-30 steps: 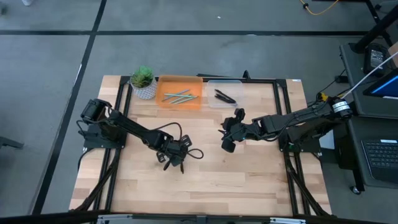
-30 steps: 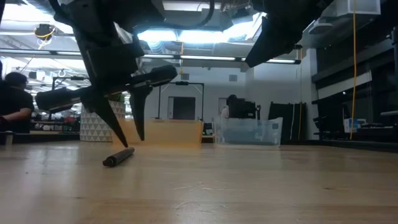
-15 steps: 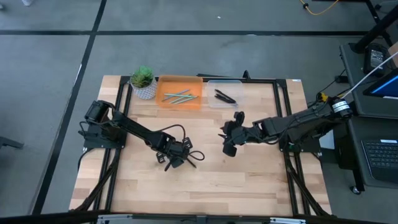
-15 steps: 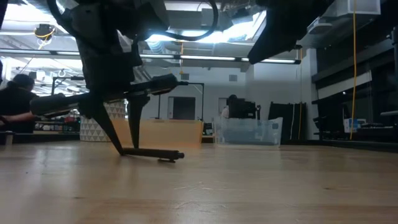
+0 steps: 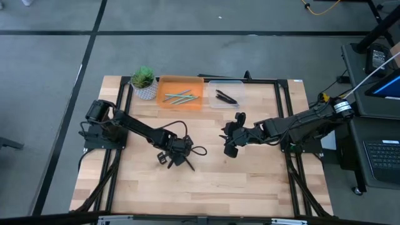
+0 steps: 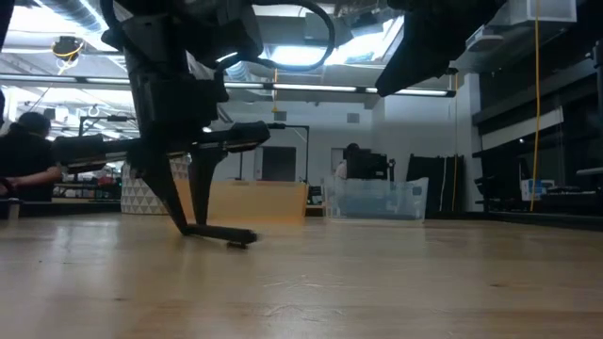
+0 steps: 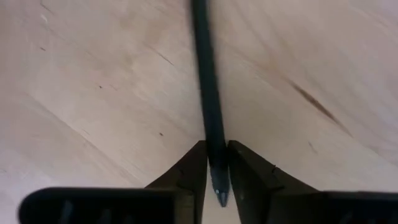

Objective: Sort pens & pencils
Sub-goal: Put the black pen into the transparent bin

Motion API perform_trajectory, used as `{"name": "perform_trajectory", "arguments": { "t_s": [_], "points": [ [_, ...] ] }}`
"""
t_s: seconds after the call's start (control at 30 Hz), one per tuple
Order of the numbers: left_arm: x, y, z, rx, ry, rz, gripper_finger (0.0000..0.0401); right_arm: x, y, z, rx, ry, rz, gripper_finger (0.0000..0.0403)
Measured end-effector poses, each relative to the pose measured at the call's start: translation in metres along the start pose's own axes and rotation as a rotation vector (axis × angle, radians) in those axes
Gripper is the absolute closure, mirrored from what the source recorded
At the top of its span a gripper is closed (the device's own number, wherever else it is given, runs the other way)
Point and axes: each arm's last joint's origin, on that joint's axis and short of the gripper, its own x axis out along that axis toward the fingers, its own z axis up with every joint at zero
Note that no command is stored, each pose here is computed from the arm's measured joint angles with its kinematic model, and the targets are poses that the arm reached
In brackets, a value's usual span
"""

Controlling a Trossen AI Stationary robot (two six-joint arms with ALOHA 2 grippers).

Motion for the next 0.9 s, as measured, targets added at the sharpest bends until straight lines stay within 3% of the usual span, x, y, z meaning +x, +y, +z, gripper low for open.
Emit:
{"name": "perform_trajectory", "arguments": {
  "t_s": [0.23,0.57,0.9],
  "points": [
    [0.000,0.002,-0.002,-0.044,-0.001,-0.003,0.0386,0.000,0.000,0.000,-0.002,0.000,0.000,0.0264],
    [-0.001,0.003,-0.002,-0.103,-0.012,0.017,0.0387,0.000,0.000,0.000,-0.004,0.000,0.000,0.0264],
    [-0.029,0.018,-0.006,-0.212,-0.111,0.121,0.0388,0.000,0.000,-0.001,-0.012,0.010,-0.003,0.0264]
  ]
}}
